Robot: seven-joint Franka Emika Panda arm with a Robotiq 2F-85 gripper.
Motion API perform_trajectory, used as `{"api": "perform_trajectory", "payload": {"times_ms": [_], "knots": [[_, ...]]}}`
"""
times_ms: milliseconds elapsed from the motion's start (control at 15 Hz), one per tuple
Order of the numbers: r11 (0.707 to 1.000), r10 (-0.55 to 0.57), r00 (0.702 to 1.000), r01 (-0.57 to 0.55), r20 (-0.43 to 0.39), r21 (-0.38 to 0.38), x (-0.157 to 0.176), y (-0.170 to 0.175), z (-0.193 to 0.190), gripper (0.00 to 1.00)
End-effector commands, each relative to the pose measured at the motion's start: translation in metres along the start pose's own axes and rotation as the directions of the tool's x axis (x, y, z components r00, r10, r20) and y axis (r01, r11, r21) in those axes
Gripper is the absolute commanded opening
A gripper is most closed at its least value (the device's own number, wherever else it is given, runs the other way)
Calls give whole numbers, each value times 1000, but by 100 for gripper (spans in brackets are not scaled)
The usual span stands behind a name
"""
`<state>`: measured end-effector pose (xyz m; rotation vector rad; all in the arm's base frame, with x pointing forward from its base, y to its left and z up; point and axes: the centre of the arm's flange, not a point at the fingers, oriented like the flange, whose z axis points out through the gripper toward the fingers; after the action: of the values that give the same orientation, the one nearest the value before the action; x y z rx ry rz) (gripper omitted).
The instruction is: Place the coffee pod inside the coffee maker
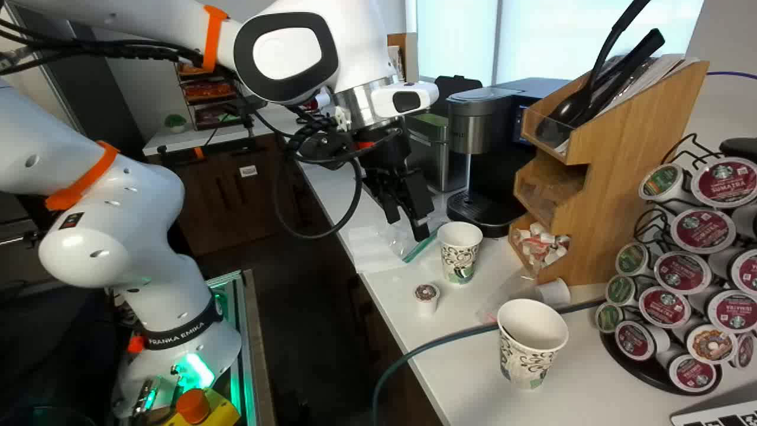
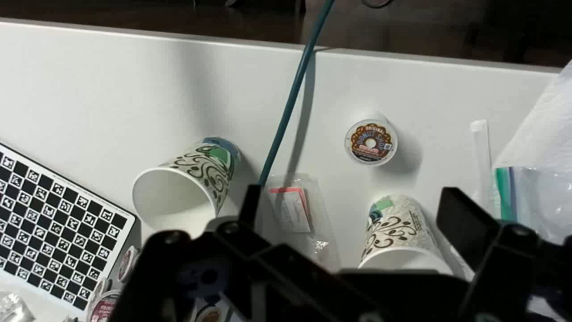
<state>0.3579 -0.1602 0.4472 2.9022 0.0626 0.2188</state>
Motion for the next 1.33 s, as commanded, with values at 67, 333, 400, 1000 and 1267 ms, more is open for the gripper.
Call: {"api": "perform_trajectory", "payload": {"times_ms": [67, 333, 400, 1000, 1267], "knots": [[1000, 0, 1000, 0, 0, 0, 0, 0, 0, 100], [997, 83, 996, -83, -41, 2, 16, -10, 2, 100], [989, 149, 985, -148, -88, 16, 31, -17, -3, 100], [833, 547, 799, -492, -249, 253, 148, -106, -90, 100], [827, 556, 788, -495, -264, 266, 146, -113, -99, 100]]}}
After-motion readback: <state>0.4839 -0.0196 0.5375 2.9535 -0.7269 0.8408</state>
